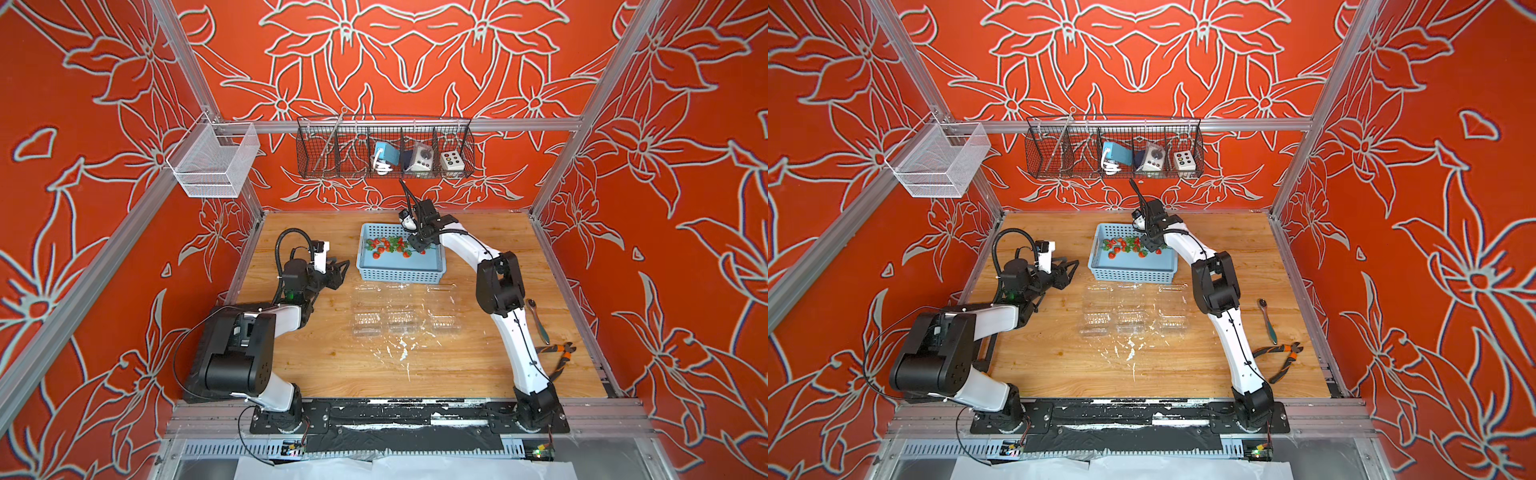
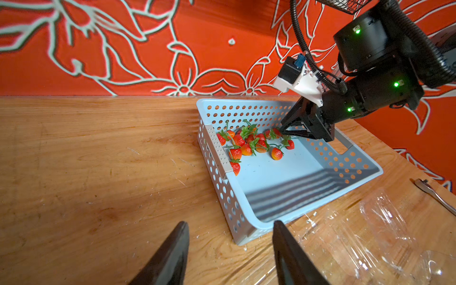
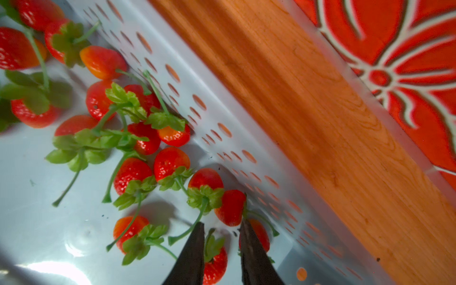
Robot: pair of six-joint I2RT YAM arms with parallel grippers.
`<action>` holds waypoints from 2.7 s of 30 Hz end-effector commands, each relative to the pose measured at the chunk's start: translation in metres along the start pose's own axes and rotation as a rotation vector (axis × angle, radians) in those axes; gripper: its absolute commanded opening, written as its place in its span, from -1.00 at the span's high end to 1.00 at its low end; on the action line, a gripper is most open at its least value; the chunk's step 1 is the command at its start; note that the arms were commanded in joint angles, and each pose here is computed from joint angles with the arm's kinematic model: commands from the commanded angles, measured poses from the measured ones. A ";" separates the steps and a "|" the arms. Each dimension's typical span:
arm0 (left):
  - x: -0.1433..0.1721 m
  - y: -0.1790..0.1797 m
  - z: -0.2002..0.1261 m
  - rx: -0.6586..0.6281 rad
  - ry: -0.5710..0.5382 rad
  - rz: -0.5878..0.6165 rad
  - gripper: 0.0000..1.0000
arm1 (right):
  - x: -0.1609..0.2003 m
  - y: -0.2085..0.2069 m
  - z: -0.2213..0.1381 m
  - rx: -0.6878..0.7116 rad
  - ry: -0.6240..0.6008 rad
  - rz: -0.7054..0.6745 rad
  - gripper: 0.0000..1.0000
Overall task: Pack strawberries into containers
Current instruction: Pick up the strawberry from the basket, then place the strawberry in the packing box.
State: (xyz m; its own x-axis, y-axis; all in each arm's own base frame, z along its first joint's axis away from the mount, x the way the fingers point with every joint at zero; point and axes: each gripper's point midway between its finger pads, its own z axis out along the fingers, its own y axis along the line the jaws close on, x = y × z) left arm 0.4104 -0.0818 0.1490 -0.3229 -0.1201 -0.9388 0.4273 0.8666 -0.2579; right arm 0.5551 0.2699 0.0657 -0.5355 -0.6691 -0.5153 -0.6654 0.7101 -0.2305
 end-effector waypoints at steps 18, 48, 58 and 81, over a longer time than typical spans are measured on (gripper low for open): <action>-0.008 -0.002 0.003 0.020 -0.013 0.011 -0.08 | -0.010 0.003 -0.014 0.002 -0.005 0.018 1.00; -0.008 0.001 0.003 0.005 -0.015 0.006 -0.08 | 0.093 0.082 -0.195 -0.156 -0.156 0.204 1.00; -0.008 0.002 0.003 -0.001 -0.017 0.003 -0.09 | 0.179 0.125 -0.205 -0.234 -0.078 0.302 1.00; -0.008 0.003 0.002 -0.007 -0.019 0.001 -0.09 | 0.192 0.139 -0.185 -0.256 -0.009 0.317 0.67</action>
State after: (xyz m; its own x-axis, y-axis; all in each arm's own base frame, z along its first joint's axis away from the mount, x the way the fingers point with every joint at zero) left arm 0.4120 -0.0805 0.1488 -0.3234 -0.1237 -0.9382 0.4191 0.8701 -0.2592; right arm 0.2631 0.1965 0.0881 -0.7299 -0.4199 -0.5394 -0.5746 0.8043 0.1515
